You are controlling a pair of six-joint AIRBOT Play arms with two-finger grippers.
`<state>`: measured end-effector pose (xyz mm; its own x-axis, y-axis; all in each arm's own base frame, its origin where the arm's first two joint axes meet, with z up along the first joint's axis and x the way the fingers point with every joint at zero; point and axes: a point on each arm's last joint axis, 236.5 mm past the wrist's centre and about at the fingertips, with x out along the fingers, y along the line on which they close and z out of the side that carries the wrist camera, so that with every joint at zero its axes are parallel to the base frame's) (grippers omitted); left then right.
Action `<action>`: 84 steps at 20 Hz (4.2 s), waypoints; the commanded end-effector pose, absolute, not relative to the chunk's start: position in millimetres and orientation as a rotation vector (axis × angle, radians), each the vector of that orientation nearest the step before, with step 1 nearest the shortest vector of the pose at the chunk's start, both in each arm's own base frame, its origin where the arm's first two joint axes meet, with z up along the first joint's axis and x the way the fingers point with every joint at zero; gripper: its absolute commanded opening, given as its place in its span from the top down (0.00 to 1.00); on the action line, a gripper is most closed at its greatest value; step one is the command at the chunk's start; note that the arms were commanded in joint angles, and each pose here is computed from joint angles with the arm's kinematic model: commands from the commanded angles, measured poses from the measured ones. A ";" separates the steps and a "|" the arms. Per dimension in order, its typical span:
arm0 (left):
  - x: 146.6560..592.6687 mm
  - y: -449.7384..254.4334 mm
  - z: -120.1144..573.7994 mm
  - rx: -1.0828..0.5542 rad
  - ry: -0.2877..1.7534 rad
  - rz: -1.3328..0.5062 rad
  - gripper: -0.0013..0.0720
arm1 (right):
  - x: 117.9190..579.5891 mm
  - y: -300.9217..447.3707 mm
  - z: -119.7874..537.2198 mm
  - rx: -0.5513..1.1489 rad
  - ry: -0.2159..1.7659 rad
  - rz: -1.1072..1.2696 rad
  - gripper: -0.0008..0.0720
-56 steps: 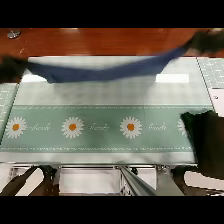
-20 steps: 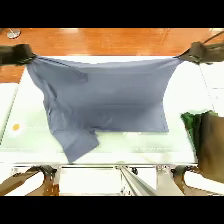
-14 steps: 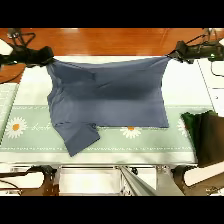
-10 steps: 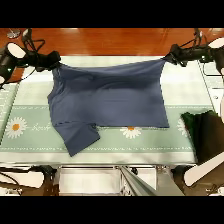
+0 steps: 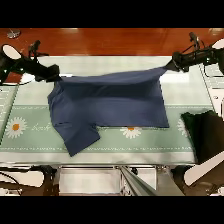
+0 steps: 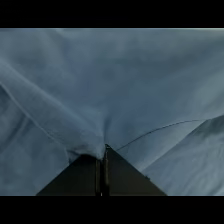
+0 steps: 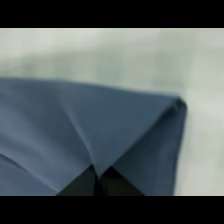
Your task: Fold the shirts.
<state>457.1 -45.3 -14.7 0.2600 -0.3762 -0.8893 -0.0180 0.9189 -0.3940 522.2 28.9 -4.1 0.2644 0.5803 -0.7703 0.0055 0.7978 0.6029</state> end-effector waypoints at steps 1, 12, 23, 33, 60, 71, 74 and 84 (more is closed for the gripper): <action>413.5 -42.1 -54.0 -0.349 1.477 -0.267 0.96 | 470.9 15.2 -55.0 0.447 1.499 0.326 0.96; 342.0 -11.1 -51.5 -0.423 1.727 -0.180 0.03 | 429.1 -19.8 -33.9 0.470 1.553 0.224 0.15; 211.2 12.1 -73.6 -1.038 1.372 0.129 0.03 | 323.7 23.5 -55.2 0.783 1.309 0.232 0.15; 226.4 -83.1 -100.7 -1.053 1.282 -0.106 0.03 | 337.7 23.0 -49.1 0.806 1.256 0.220 0.15; 285.6 -85.1 -20.8 -0.894 1.163 -0.332 0.96 | 355.7 24.8 -45.0 0.752 1.347 0.280 0.96; 460.2 -62.1 -14.9 -0.906 1.069 -0.307 0.96 | 494.5 42.3 -32.9 0.743 1.245 0.324 0.96; 489.7 -54.7 -14.4 -0.922 1.051 -0.298 0.96 | 516.4 36.0 -31.5 0.748 1.215 0.311 0.96; 511.2 -42.0 -49.5 -0.939 1.066 -0.243 0.96 | 517.1 31.4 -66.2 0.709 1.303 0.266 0.96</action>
<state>508.5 -43.7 -37.7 0.5065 -0.5908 -0.6280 -0.2350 0.6062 -0.7598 521.5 27.0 -56.8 0.3068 0.5517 -0.7756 0.2022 0.7585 0.6195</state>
